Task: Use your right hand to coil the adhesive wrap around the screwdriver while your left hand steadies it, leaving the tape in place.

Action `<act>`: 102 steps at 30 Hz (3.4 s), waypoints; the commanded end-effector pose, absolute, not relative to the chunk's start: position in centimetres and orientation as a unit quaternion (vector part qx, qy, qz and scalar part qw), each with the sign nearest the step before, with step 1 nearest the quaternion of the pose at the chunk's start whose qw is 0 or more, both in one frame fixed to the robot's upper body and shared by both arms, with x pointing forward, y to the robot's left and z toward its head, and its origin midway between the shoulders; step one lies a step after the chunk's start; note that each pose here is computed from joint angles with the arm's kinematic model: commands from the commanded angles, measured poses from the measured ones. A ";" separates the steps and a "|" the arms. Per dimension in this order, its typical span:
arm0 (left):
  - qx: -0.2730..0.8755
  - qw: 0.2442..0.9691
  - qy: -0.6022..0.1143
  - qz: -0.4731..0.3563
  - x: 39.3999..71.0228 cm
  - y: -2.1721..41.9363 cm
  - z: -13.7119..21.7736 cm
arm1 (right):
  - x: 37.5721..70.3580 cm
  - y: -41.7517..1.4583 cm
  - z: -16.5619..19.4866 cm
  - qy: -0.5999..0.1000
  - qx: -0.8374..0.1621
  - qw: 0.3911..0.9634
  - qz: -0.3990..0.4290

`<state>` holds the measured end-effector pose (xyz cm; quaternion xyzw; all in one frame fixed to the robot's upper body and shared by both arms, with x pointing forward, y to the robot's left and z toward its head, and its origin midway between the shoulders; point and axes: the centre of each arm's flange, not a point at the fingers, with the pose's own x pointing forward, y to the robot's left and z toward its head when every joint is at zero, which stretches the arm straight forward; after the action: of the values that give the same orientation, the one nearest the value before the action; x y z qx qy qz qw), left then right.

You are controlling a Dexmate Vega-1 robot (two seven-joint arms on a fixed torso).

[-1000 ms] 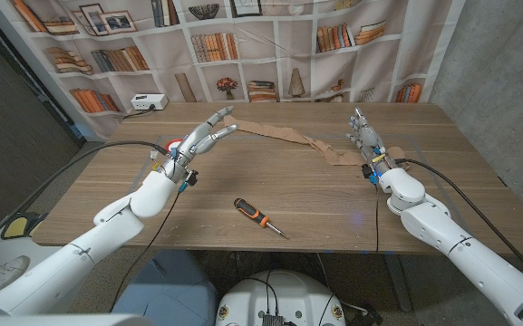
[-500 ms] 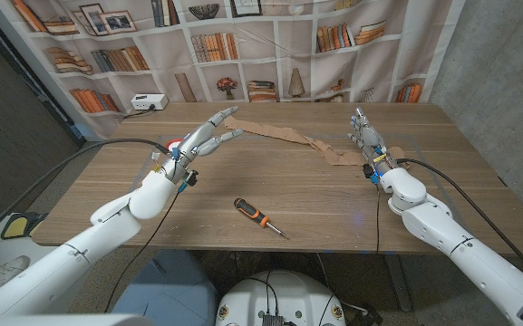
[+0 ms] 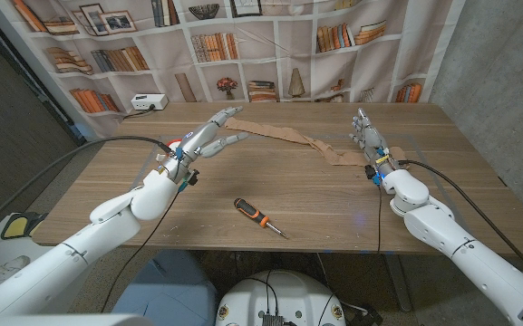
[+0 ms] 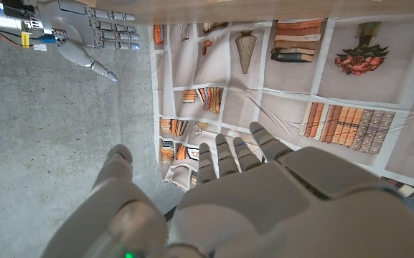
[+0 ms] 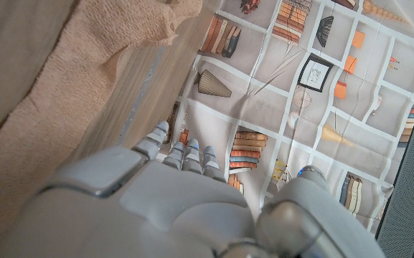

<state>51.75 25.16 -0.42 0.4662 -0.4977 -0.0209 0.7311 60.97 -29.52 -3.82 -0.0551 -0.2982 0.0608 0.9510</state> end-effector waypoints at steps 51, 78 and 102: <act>0.619 0.614 -0.487 -0.041 49.7 22.3 0.7 | 60.1 -29.9 -3.8 -0.309 -0.055 0.947 0.068; 0.654 0.573 -0.493 -0.046 49.2 21.4 0.9 | 60.1 -29.4 -3.4 -0.305 -0.070 0.947 0.070; 0.700 0.528 -0.476 -0.066 48.5 21.2 1.1 | 59.6 -29.7 -3.7 -0.303 -0.066 0.948 0.071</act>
<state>48.99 21.33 1.20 0.6713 -0.4866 -0.0538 0.5564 59.86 -29.46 -3.66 -0.0641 -0.3042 0.0735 0.9476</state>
